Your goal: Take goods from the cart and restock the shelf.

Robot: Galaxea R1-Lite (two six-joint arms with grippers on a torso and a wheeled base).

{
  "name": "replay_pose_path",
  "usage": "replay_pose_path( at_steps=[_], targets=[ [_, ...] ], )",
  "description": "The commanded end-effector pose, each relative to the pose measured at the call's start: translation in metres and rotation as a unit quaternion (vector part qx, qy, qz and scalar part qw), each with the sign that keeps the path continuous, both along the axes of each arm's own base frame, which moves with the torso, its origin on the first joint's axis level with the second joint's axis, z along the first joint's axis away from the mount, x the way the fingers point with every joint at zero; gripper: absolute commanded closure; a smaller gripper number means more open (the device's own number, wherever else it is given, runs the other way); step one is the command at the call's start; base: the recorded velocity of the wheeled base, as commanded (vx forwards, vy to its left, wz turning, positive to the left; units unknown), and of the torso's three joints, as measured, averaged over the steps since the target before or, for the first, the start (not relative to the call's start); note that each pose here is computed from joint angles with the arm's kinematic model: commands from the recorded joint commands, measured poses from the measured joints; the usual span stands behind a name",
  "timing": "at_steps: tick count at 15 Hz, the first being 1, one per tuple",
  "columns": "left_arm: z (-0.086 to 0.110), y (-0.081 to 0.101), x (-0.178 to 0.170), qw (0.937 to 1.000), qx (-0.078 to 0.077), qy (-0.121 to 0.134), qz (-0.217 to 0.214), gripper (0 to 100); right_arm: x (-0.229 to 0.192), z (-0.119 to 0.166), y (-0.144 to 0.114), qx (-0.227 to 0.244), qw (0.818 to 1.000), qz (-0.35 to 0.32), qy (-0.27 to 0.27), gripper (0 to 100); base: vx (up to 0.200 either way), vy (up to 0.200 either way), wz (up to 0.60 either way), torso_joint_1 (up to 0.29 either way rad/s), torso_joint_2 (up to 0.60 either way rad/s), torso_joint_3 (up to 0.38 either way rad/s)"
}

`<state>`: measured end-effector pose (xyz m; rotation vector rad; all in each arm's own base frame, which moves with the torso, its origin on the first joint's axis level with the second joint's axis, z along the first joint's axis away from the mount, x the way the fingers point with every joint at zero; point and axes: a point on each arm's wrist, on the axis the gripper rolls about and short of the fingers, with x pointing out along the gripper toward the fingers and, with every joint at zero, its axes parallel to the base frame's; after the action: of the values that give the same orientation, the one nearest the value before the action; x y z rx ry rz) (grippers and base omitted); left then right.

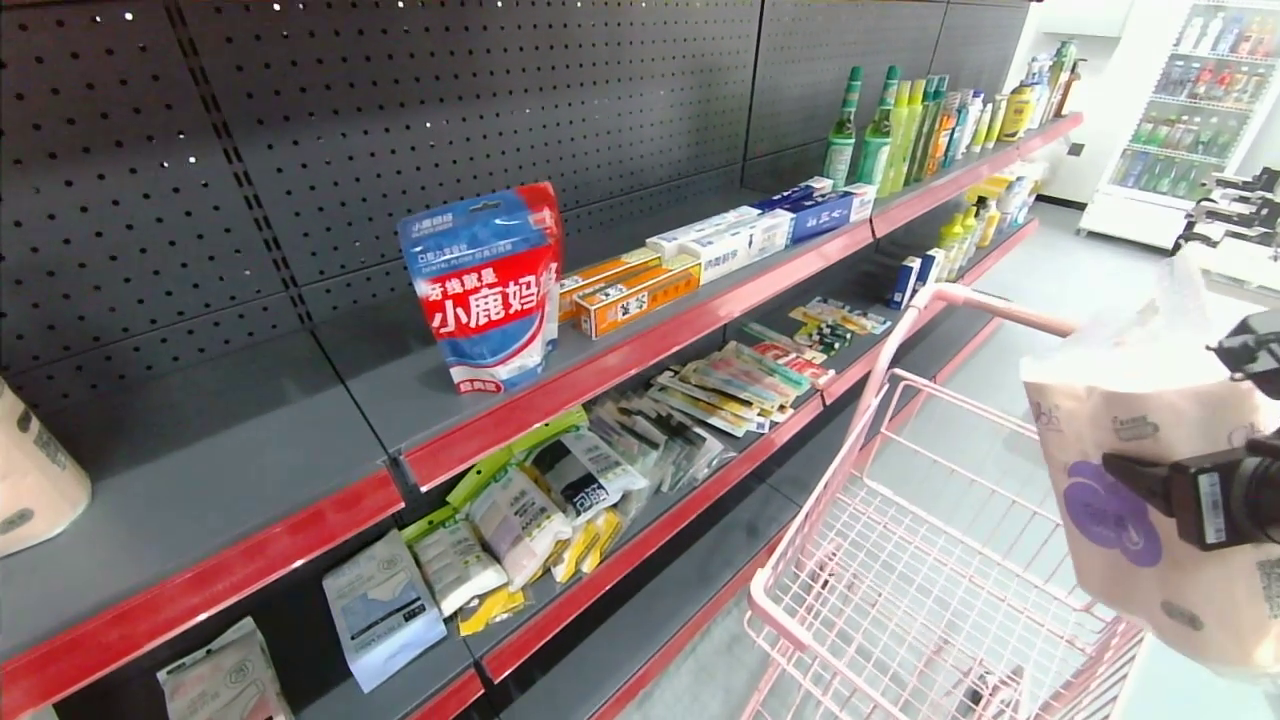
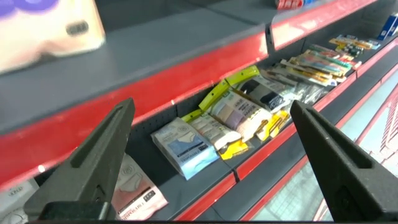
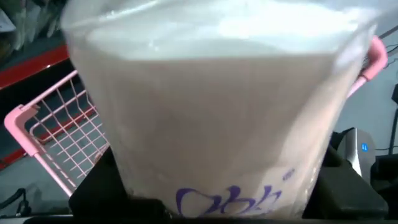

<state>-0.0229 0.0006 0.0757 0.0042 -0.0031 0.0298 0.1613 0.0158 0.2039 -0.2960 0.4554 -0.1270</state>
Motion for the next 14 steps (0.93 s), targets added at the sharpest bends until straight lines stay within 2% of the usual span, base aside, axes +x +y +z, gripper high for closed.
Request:
replay_pose_path(
  at_steps=[1, 5, 14],
  targets=[
    [0.0001, 0.0, 0.0001, 1.0, 0.0, 0.0, 0.0, 0, -0.0211, 0.0109, -0.0059, 0.005, 0.999, -0.009, -0.042, 100, 0.0, 0.0, 0.0, 0.193, -0.44, -0.246],
    [0.0001, 0.0, 0.0001, 1.0, 0.0, 0.0, 0.001, 0, -0.0236, 0.0095, -0.01, 0.002, 0.999, -0.021, -0.042, 100, 0.0, 0.0, 0.0, 0.192, -0.45, -0.259],
    [0.0001, 0.0, 0.0001, 1.0, -0.001, 0.0, 0.0, 0, -0.0207, 0.0088, -0.0094, -0.016, 0.999, -0.005, -0.034, 100, 0.0, 0.0, 0.0, 0.167, -0.36, -0.206]
  ],
)
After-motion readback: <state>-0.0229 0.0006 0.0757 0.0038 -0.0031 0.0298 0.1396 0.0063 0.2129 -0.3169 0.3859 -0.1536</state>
